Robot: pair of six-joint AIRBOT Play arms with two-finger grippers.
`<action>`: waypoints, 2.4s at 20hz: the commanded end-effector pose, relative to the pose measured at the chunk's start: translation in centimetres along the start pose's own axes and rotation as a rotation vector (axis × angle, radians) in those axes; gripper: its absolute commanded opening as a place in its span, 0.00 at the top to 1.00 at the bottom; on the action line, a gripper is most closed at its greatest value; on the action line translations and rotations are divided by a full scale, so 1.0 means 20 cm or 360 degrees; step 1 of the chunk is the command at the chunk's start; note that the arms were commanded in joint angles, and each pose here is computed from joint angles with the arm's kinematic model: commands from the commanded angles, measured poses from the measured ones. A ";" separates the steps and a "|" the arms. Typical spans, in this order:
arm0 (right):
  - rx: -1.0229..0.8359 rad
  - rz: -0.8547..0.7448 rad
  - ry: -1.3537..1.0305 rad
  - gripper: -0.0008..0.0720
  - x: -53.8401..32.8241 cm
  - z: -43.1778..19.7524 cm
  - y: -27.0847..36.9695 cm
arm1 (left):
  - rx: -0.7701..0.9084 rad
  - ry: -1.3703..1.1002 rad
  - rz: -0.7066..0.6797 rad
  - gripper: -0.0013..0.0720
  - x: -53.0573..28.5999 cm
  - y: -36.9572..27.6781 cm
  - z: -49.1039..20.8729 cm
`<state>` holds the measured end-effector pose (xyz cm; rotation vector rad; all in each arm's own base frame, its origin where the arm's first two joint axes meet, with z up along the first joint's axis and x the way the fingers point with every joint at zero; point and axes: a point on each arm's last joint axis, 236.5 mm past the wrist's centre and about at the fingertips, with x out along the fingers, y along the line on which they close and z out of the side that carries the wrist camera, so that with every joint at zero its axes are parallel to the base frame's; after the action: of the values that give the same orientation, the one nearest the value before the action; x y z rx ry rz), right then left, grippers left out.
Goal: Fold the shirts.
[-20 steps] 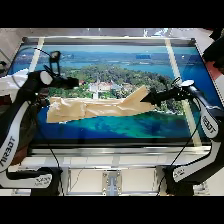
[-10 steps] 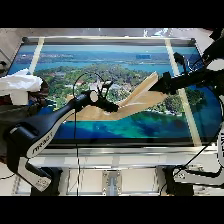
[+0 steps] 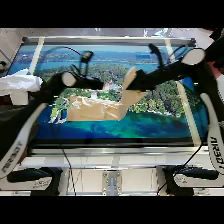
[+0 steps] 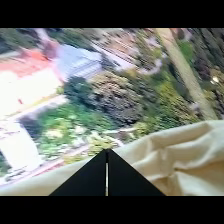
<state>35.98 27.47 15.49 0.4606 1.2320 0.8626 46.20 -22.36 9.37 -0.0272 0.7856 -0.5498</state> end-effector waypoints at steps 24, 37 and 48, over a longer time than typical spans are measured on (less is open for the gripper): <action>0.0894 0.0130 0.0209 0.04 0.50 -0.16 -1.12 | -0.0255 -0.0261 0.0527 0.97 -0.86 0.76 0.12; 0.0612 0.0354 0.0194 0.97 0.91 -0.10 -0.63 | -0.0272 -0.0183 0.0490 0.97 -0.83 0.73 0.07; 0.0494 -0.0838 -0.0455 0.97 -1.14 0.15 -1.21 | -0.0273 -0.0184 0.0489 0.97 -0.83 0.73 0.07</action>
<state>47.58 8.87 10.11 0.5435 1.1682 0.5121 44.23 -2.02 18.16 -0.0943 0.7050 -0.1867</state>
